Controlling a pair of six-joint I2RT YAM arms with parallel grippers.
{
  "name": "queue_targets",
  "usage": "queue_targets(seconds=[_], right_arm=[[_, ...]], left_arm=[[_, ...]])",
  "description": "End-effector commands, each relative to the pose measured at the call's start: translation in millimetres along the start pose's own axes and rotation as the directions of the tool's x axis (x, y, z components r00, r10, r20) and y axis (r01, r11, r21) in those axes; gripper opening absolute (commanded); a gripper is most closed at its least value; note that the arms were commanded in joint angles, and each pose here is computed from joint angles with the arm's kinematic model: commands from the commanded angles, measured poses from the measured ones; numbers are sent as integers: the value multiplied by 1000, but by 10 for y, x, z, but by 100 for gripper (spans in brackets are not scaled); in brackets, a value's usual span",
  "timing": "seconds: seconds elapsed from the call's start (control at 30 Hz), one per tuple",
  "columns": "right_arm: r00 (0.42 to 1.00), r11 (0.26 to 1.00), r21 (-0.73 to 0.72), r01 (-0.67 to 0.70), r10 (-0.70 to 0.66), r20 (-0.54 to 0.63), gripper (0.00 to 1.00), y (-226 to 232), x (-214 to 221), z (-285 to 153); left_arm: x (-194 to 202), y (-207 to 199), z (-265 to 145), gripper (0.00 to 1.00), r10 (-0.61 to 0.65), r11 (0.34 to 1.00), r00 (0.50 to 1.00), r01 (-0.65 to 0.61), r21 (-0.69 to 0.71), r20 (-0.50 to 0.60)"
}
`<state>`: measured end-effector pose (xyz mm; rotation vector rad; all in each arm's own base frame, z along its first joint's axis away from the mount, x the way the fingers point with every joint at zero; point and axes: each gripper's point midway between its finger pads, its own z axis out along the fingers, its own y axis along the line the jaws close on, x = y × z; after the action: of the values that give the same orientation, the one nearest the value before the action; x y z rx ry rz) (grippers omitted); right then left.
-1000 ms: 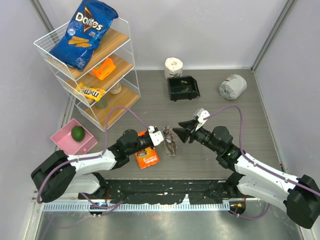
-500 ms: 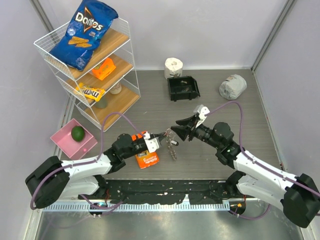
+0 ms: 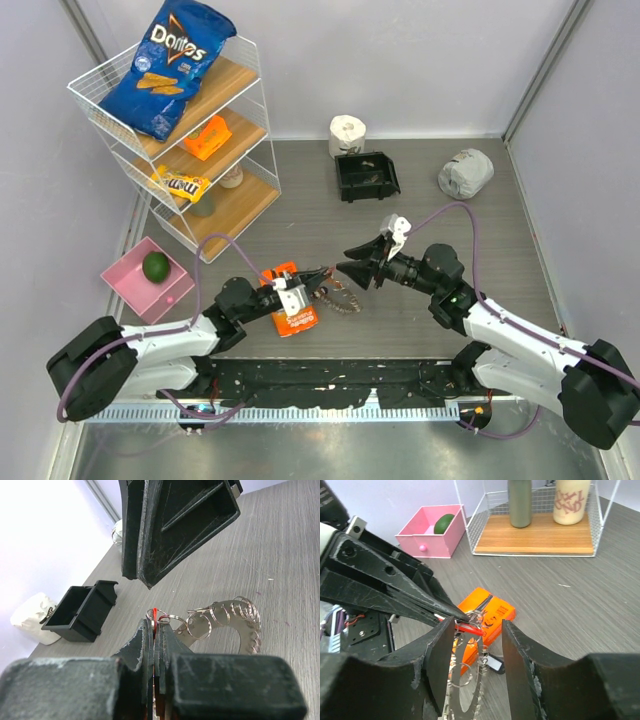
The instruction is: Remove the keys from the keyring
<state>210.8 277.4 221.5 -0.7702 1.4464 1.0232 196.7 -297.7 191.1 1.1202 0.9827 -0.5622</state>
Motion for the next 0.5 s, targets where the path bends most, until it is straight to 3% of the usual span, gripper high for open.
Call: queue_targets(seconds=[0.0, 0.17, 0.3, 0.4, 0.43, 0.47], right_arm=[[998, 989, 149, 14, -22, 53, 49, -263, -176, 4], [998, 918, 395, -13, -15, 66, 51, -691, -179, -156], [995, 761, 645, -60, -8, 102, 56, -1119, -167, -466], [985, 582, 803, -131, -17, 173, 72, -1395, -189, -824], [986, 584, 802, -121, -21, 164, 73, -1400, -156, -852], [984, 663, 740, -109, -34, 175, 73, -1277, -241, -752]], left_arm=[[-461, 288, 39, 0, 43, 995, 989, -29, -100, 139], [-552, 326, -23, 0, -57, 994, 995, 64, -87, 85], [-652, 560, -81, 0, -219, 963, 975, 209, -168, -45], [-612, 689, -210, 0, -355, 912, 923, 307, -272, -150], [-558, 716, -272, 0, -377, 901, 905, 309, -305, -196], [-539, 684, -330, 0, -385, 903, 891, 310, -298, -240]])
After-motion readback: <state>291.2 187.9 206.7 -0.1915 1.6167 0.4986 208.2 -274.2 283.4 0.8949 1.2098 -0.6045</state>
